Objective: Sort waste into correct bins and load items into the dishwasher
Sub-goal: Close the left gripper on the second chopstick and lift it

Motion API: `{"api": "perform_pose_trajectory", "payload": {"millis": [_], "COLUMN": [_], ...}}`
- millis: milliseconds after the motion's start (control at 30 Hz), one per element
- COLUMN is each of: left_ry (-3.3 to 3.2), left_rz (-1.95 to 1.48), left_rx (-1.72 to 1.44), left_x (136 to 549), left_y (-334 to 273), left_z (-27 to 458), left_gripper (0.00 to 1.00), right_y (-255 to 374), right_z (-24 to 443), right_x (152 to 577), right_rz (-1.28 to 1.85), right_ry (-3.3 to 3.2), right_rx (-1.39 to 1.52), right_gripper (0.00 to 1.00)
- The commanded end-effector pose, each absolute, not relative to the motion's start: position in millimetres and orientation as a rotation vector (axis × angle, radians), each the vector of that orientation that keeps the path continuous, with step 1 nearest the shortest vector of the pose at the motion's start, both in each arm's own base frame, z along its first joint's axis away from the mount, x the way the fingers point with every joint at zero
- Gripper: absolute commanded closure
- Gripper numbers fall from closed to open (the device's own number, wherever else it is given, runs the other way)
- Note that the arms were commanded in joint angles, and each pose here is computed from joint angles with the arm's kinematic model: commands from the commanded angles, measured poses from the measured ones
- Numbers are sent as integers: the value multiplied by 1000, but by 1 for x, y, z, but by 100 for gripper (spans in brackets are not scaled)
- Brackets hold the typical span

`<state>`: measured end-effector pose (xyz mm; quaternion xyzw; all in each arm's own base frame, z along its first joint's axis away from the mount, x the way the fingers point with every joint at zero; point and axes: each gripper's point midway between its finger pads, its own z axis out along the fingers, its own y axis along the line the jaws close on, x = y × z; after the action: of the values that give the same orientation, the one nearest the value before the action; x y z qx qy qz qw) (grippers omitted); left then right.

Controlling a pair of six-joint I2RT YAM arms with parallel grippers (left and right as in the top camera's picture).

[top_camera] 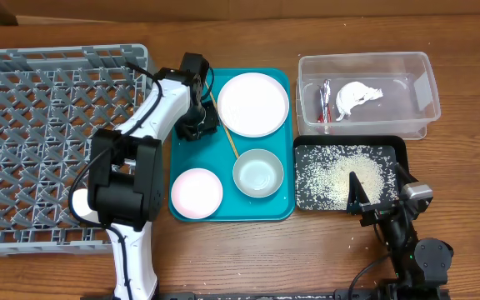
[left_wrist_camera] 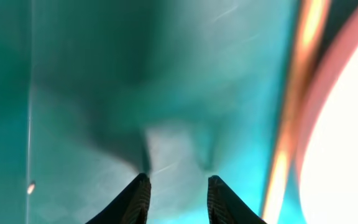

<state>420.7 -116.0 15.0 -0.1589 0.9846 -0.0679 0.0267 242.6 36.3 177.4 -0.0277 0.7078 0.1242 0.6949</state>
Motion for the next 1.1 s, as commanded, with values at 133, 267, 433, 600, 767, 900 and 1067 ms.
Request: {"api": "perform_pose_trajectory", "payload": {"millis": [133, 267, 433, 600, 767, 900, 1067], "left_ry": [2875, 2858, 2888, 2900, 2860, 2818, 2832], "left_rz": [-308, -311, -227, -136, -161, -187, -179], "left_rx": [-346, -313, -301, -345, -406, -432, -434], "left_x": [471, 476, 471, 467, 475, 485, 486], "left_y": [-125, -132, -132, -120, -122, -125, -125], "left_z": [49, 45, 30, 25, 27, 30, 15], "left_gripper": [59, 57, 59, 62, 59, 57, 57], "right_y": [35, 35, 35, 35, 35, 35, 35], "right_z": [176, 176, 176, 176, 176, 176, 176], "right_x": [243, 243, 243, 243, 243, 243, 243], "right_rz": [268, 268, 268, 268, 268, 268, 268], "right_ry": [1575, 1575, 1575, 1575, 1575, 1575, 1575], "right_rx": [-60, -60, -60, -60, -60, -60, -60], "right_gripper": [0, 0, 0, 0, 0, 0, 0]}}
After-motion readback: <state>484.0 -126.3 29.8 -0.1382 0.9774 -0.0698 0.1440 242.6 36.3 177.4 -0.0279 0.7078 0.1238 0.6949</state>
